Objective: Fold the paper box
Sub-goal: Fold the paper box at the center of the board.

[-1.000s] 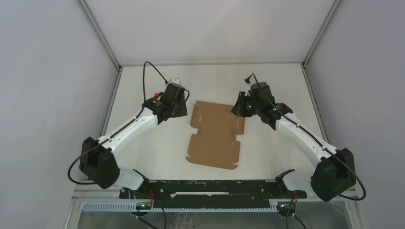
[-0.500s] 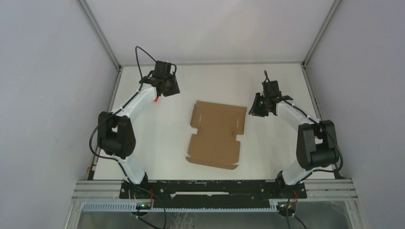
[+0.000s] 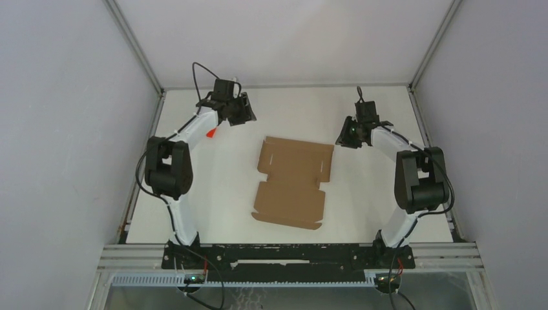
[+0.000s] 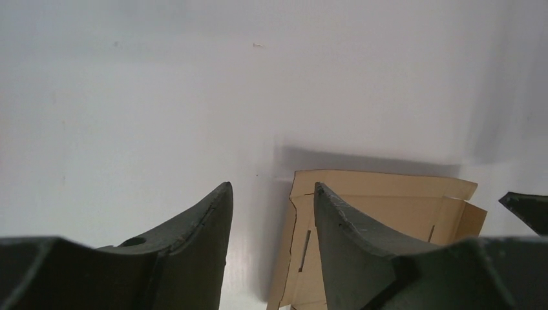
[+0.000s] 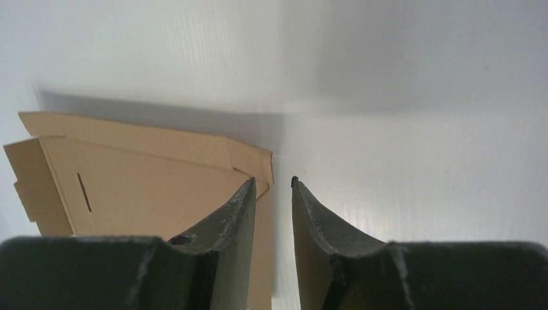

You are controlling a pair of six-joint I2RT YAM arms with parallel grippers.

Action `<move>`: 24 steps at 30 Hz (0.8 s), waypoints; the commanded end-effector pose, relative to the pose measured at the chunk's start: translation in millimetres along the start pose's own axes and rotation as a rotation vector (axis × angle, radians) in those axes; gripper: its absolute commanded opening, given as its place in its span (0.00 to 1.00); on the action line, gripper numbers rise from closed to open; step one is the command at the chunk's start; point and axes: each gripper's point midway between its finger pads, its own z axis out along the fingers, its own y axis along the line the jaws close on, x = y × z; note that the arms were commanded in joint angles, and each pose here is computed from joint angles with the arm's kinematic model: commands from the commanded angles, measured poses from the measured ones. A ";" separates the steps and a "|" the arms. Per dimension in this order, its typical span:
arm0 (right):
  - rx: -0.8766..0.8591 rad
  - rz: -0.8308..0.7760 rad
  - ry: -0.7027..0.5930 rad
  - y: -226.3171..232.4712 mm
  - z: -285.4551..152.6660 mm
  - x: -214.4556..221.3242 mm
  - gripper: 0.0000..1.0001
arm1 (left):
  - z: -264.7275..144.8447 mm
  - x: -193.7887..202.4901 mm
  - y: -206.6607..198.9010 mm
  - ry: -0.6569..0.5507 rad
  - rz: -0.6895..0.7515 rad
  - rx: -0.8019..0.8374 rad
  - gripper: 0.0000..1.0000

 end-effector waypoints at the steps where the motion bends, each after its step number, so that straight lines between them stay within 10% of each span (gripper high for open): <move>1: -0.037 -0.002 -0.064 6.2 4.6 -32.4 0.35 | 2.5 -26.3 -17.5 -0.054 -0.008 0.105 0.54; 24: -0.076 0.011 -0.014 9.6 26.8 -26.8 0.34 | 37.2 12.7 -26.7 0.044 -0.053 0.206 0.49</move>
